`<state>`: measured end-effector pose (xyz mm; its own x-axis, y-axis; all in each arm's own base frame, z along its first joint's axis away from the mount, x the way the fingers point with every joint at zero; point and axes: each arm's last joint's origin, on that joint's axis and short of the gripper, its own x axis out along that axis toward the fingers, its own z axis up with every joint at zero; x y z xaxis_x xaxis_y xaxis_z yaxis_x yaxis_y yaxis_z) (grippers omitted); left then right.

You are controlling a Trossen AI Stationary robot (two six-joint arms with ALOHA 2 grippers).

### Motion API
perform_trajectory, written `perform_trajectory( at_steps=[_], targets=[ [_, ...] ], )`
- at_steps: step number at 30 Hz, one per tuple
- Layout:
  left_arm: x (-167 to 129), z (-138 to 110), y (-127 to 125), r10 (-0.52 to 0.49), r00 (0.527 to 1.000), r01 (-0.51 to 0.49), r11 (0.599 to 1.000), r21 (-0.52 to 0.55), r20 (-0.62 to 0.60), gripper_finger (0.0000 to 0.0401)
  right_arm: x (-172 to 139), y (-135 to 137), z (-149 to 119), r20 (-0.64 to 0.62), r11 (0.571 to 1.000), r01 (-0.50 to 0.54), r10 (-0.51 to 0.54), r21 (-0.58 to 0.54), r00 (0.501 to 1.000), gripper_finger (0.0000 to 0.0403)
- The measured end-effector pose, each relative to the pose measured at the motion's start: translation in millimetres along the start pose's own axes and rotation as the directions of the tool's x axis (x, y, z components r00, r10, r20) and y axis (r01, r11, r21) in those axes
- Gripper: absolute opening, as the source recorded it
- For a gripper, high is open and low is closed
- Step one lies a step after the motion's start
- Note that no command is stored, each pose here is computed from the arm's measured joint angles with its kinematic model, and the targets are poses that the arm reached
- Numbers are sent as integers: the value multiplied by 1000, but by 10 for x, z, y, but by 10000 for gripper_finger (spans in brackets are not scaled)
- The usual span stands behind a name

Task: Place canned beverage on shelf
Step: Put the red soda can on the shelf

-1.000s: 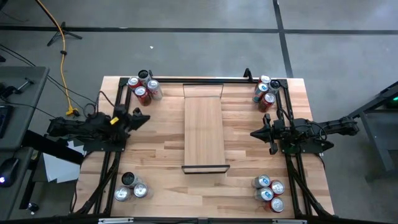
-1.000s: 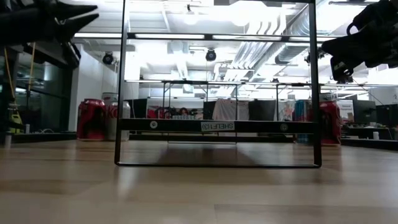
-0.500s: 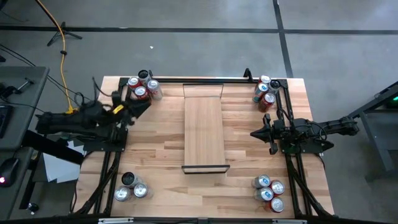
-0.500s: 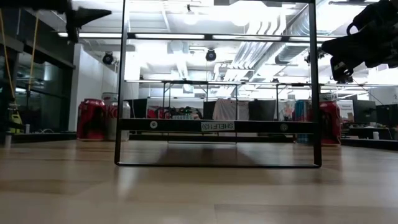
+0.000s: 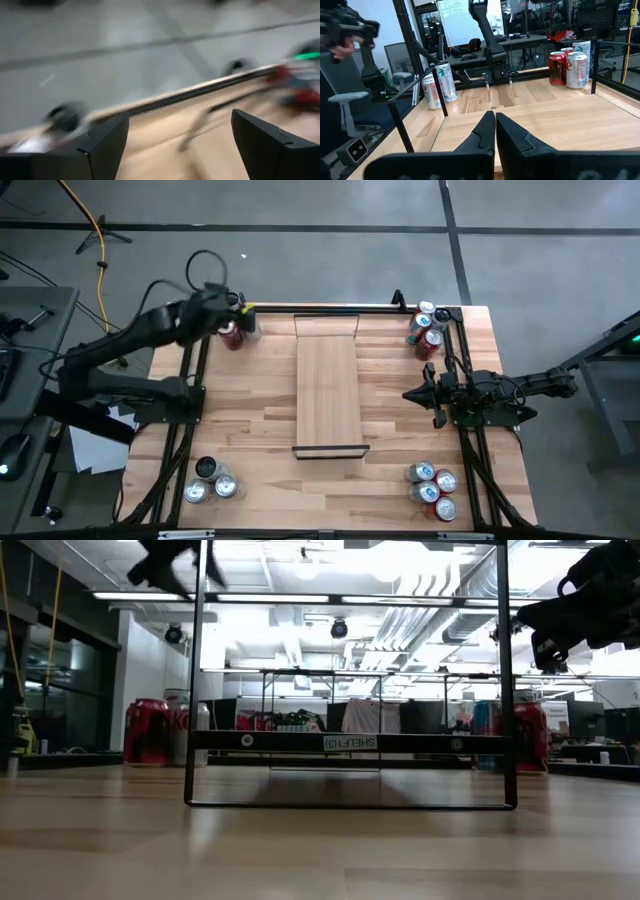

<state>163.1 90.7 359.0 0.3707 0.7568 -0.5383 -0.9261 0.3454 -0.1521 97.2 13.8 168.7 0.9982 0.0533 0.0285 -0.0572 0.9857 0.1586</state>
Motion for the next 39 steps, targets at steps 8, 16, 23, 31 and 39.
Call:
perform_trajectory(
  at_steps=[8,16,23,31,39],
  targets=[
    [453,-146,311,316,875,-354,934,-38,-367,305,0,0,-1,0,1000,0,0,0,1000,0],
    [645,-307,366,392,828,-439,898,-28,-401,305,0,0,0,0,1000,0,0,0,1000,0],
    [737,-604,476,357,850,-426,898,-109,-387,305,0,0,-1,-1,1000,-1,1,0,1000,0],
    [937,-736,652,336,856,-417,898,-141,-393,305,0,0,0,0,1000,0,0,0,1000,0],
    [1050,-778,725,315,874,-392,906,-156,-369,305,0,0,0,0,1000,0,0,0,1000,0]
  ],
)
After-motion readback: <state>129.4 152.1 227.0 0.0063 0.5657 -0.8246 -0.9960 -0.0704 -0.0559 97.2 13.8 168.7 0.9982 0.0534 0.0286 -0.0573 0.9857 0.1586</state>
